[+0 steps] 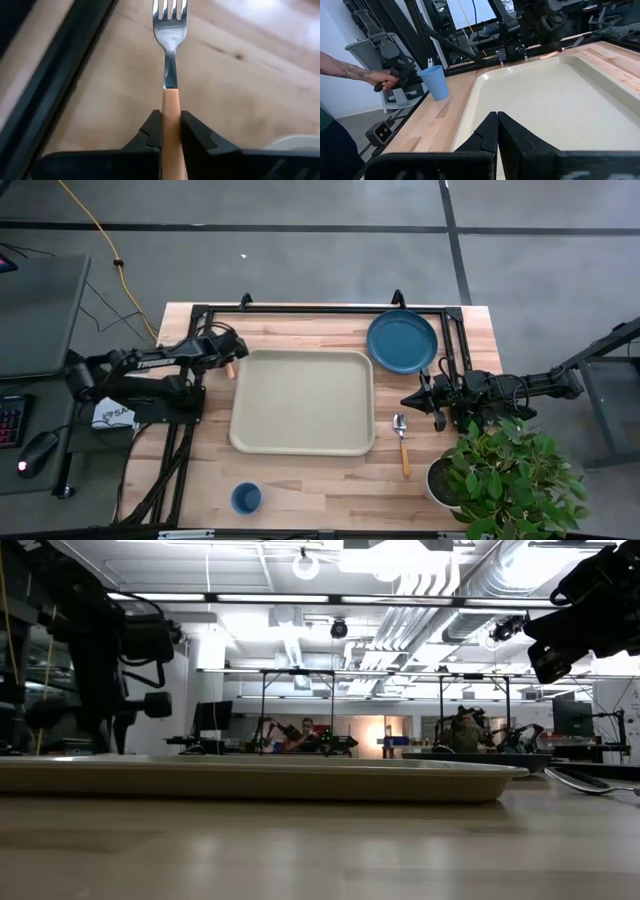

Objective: Pick and place plate/cup/fork/spoon on tray
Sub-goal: Put the orange fork on the gray serving tray

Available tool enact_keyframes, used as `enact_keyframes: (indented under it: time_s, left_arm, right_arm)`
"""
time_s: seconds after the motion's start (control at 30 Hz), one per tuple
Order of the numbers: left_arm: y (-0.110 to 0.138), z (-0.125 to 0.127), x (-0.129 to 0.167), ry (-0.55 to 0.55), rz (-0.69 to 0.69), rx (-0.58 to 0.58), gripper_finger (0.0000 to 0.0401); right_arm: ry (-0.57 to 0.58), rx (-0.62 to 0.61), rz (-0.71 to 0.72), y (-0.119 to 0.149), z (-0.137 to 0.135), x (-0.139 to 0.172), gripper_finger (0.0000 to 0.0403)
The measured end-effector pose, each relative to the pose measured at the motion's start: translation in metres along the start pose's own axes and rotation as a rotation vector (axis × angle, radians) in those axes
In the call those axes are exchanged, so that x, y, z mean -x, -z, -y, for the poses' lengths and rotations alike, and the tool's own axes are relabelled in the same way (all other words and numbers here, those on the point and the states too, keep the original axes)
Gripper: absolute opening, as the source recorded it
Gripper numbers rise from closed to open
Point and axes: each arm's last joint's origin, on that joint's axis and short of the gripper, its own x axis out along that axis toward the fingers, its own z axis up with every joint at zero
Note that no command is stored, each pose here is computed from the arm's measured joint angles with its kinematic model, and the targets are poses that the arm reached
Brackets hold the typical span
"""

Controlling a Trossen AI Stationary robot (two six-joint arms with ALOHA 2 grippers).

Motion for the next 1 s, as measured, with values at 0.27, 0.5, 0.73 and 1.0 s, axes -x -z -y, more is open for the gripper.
enact_keyframes:
  time_s: [0.27,0.5,0.73,1.0]
  left_arm:
    - [-0.023,0.01,0.032,0.167,0.087,-0.018,0.0004]
    - [-0.021,0.035,0.077,0.383,0.013,-0.189,0.0002]
    - [0.044,0.029,0.1,0.381,-0.128,-0.307,0.0]
    - [0.109,0.012,0.107,0.301,-0.198,-0.308,0.0]
  right_arm:
    - [0.0,0.0,0.0,0.0,0.0,0.0,0.0]
    - [0.0,0.0,0.0,0.0,0.0,0.0,0.0]
    - [0.0,0.0,0.0,0.0,0.0,0.0,0.0]
    - [0.0,0.0,0.0,0.0,0.0,0.0,0.0]
